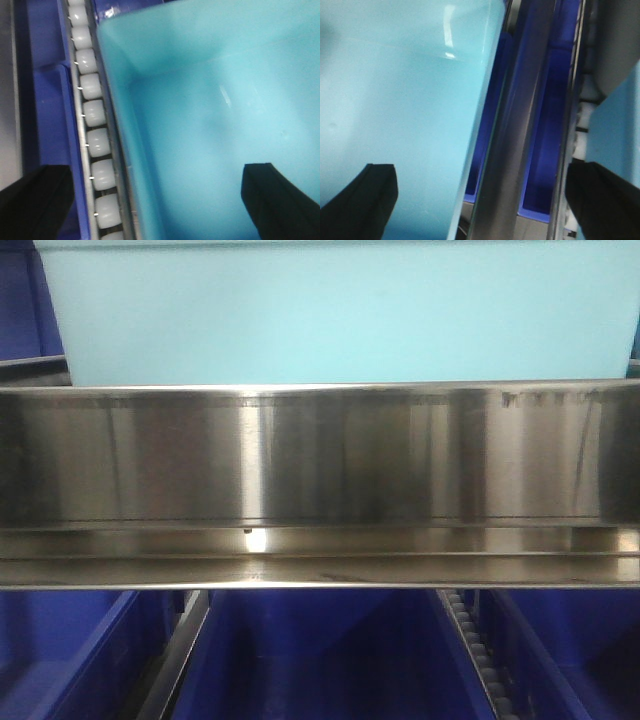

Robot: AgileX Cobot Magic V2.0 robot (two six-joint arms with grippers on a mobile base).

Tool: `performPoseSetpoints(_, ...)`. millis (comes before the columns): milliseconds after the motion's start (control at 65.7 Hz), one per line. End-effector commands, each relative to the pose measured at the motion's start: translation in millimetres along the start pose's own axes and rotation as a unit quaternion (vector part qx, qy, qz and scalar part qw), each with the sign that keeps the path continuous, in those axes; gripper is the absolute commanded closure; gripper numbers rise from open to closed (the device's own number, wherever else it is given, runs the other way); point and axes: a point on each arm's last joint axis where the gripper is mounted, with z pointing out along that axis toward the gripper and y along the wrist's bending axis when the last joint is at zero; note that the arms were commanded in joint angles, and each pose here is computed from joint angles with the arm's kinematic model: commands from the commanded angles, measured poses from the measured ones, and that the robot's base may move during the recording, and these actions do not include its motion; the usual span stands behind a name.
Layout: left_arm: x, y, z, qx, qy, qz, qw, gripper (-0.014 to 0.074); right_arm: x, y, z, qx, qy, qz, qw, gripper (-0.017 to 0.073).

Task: Move two blue bins to right shelf middle
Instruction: 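Close both grippers on the cyan bin walls and pull it off the shelf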

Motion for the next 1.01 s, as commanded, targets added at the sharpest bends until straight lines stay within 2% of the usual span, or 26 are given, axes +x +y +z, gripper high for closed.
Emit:
performPoseSetpoints(0, -2.2, 0.0, 6.2, -0.01, 0.003, -0.015, 1.0, 0.0014, -2.9, 0.8, 7.7, 0.004, 0.007, -0.001, 1.0, -0.001)
performPoseSetpoints(122, -2.8, -2.1, 22.5, -0.015, 0.02, -0.013, 1.0, 0.0014, -4.6, -1.2, 20.2, 0.009, 0.022, 0.013, 1.0, -0.001)
performPoseSetpoints(563, -4.9, 11.2, 62.1, -0.034, 0.062, -0.031, 0.997, 0.0014, -7.5, -5.0, 52.2, 0.012, 0.06, 0.016, 0.998, -0.001)
performPoseSetpoints(777, -3.2, 8.4, 78.1, -0.029, 0.082, -0.033, 0.996, 0.0014, -8.9, -5.8, 59.2, 0.013, 0.061, 0.016, 0.998, -0.0006)
performPoseSetpoints(883, -3.2, 8.4, 78.2, -0.029, 0.082, -0.033, 0.996, 0.0022, -8.0, -6.6, 67.3, 0.013, 0.077, 0.017, 0.997, 0.0055)
performPoseSetpoints(990, -3.1, 7.9, 78.2, -0.026, 0.083, -0.034, 0.996, 0.0055, -7.8, -7.0, 71.0, 0.013, 0.083, 0.018, 0.996, 0.019)
